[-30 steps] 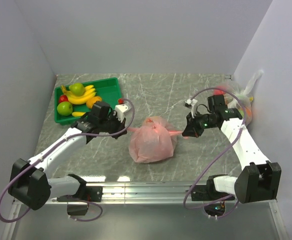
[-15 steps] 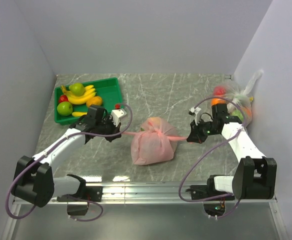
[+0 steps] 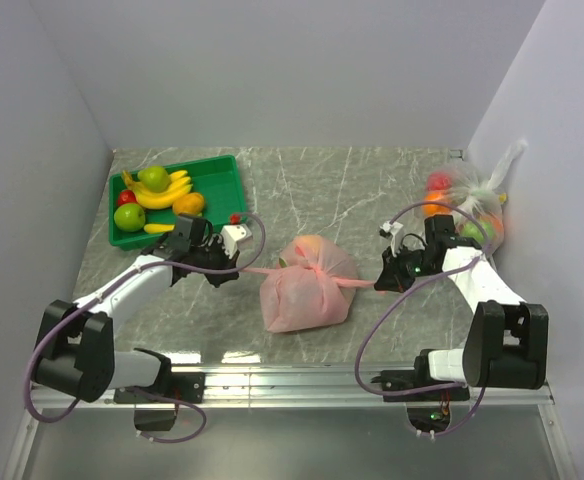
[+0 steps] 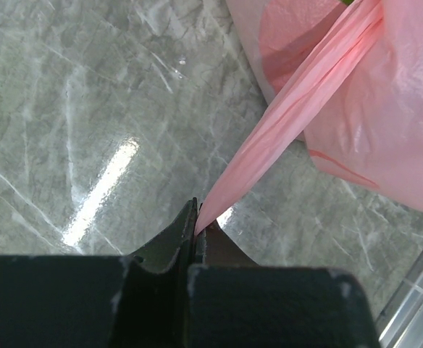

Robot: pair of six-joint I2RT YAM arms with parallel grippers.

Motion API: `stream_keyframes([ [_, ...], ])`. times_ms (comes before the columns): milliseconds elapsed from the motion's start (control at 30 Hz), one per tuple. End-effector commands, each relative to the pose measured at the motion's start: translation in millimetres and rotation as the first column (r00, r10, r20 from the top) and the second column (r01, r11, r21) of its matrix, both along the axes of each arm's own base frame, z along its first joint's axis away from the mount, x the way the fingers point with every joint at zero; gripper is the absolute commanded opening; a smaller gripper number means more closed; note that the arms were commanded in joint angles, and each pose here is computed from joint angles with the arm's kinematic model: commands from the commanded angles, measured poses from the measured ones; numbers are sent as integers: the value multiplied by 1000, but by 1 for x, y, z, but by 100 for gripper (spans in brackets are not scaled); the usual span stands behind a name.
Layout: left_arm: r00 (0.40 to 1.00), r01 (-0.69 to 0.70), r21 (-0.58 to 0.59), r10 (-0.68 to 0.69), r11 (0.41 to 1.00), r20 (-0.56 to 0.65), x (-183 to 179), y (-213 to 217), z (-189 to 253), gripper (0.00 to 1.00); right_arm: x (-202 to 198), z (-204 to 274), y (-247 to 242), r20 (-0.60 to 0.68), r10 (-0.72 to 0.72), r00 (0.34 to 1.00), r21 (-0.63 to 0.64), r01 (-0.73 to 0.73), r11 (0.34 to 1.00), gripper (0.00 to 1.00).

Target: Place the fake fruits into the plastic bag and tie a complex knot

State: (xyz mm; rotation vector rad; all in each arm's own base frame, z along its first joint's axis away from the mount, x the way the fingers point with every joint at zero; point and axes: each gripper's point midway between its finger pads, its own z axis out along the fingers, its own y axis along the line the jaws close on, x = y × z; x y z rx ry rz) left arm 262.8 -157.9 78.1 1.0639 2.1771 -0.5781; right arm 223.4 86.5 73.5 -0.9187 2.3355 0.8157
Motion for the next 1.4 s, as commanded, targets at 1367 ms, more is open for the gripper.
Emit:
stream_keyframes([
  [1367,940,-341,105,338,934,52,165,28,10,7,132,1,-77,-22,-330,944,-252,314,915,0],
])
